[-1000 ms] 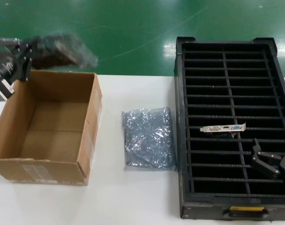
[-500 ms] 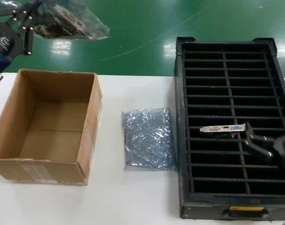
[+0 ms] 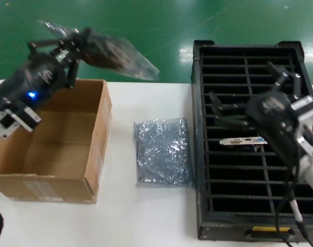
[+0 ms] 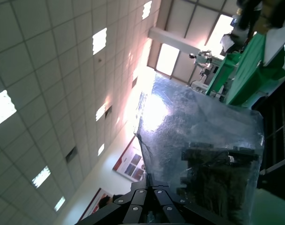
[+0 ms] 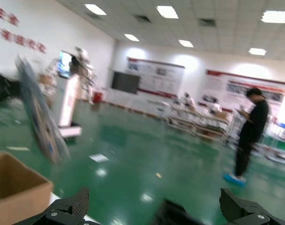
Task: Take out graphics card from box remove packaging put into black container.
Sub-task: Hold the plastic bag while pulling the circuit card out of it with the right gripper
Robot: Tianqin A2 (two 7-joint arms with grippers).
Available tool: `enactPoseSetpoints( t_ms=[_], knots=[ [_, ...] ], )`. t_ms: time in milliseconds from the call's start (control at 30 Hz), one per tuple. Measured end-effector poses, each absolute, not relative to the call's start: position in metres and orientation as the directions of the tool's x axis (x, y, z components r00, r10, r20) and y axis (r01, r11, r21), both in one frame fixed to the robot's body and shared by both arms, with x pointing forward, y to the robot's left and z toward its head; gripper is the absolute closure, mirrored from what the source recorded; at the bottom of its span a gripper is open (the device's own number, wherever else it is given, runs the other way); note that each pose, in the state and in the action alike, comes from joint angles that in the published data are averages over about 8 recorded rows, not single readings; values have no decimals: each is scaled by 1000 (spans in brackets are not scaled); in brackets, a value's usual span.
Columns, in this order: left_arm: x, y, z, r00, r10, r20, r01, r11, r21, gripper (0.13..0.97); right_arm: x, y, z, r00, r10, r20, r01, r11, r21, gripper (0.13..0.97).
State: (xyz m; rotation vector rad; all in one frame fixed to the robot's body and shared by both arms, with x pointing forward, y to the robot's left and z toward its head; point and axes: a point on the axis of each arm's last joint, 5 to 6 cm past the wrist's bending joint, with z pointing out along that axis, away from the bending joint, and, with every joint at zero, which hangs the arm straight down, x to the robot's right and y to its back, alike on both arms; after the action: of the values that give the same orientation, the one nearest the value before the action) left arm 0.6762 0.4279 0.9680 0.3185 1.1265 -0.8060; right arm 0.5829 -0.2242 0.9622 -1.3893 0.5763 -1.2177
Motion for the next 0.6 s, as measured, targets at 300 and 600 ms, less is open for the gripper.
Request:
enactPoseSetpoints(
  t_ms=[300,600],
  knots=[
    [680,403,949,185,-378,-907,740,661,-125,959,608,-203,987,497,-793,354,384,-165,-909,132],
    [682,392,944,190,-375,-907,749,653,-113,959,626,-189,996,576,-737,353,390,-131,-911,186]
  ],
)
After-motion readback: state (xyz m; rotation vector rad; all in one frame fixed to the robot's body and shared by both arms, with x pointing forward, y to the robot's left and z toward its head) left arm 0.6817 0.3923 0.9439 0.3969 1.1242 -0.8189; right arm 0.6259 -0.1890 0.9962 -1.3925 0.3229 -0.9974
